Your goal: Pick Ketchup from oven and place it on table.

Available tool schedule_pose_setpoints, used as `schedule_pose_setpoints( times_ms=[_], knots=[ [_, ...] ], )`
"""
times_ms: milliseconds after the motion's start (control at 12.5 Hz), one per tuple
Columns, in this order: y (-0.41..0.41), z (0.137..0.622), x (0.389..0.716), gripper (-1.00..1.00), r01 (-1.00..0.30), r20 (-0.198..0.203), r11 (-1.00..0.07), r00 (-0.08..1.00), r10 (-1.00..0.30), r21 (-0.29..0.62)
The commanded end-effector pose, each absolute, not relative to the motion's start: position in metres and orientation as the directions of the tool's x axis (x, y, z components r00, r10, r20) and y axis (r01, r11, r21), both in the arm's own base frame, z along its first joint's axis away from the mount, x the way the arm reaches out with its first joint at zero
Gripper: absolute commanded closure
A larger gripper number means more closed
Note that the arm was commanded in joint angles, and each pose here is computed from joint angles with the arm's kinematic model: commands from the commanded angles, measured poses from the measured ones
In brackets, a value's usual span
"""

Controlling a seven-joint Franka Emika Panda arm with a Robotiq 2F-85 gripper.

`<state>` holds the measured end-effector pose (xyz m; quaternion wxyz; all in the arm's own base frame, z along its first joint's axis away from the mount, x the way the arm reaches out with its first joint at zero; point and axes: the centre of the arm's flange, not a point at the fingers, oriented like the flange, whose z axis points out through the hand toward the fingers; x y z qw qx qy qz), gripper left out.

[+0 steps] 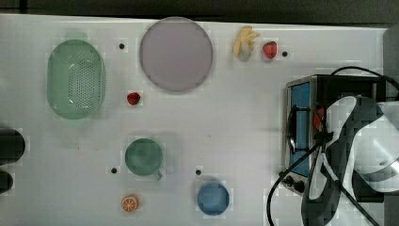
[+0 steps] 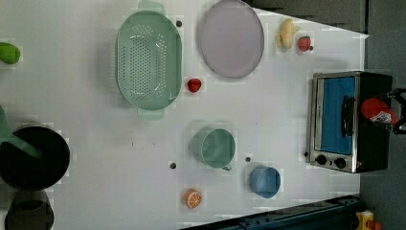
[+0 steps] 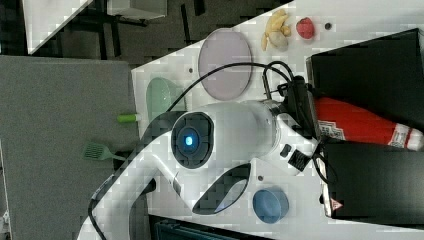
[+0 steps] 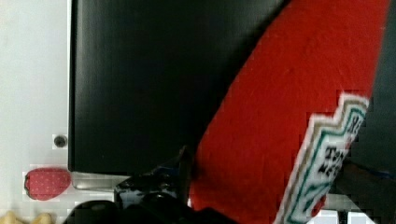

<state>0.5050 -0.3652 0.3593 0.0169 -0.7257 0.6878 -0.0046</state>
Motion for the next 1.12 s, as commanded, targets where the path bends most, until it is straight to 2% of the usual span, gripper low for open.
schedule_pose_setpoints(
  times_ms=[80, 160, 240, 400, 480, 720, 880, 1120],
  knots=[
    [-0.393, 0.373, 0.49, -1.0, -0.998, 0.012, 0.024, -0.025, -1.0, -0.06],
    [-0.394, 0.37, 0.49, -1.0, -0.998, 0.012, 0.025, -0.025, -1.0, -0.056],
    [-0.396, 0.367, 0.489, -0.92, -0.998, 0.012, 0.029, -0.029, -0.999, -0.05],
    [-0.397, 0.36, 0.489, -0.43, -0.999, 0.012, 0.03, -0.03, -0.999, -0.039],
    [-0.394, 0.363, 0.493, -0.27, -0.999, 0.014, 0.022, -0.023, -1.0, -0.046],
    [-0.393, 0.371, 0.498, -0.27, -0.998, 0.023, 0.014, -0.015, -1.0, -0.057],
    [-0.392, 0.392, 0.506, -0.27, -0.997, 0.046, -0.012, 0.009, -0.999, -0.075],
    [-0.37, 0.451, 0.531, -0.27, -0.982, 0.1, -0.163, 0.154, -0.983, -0.094]
  ],
)
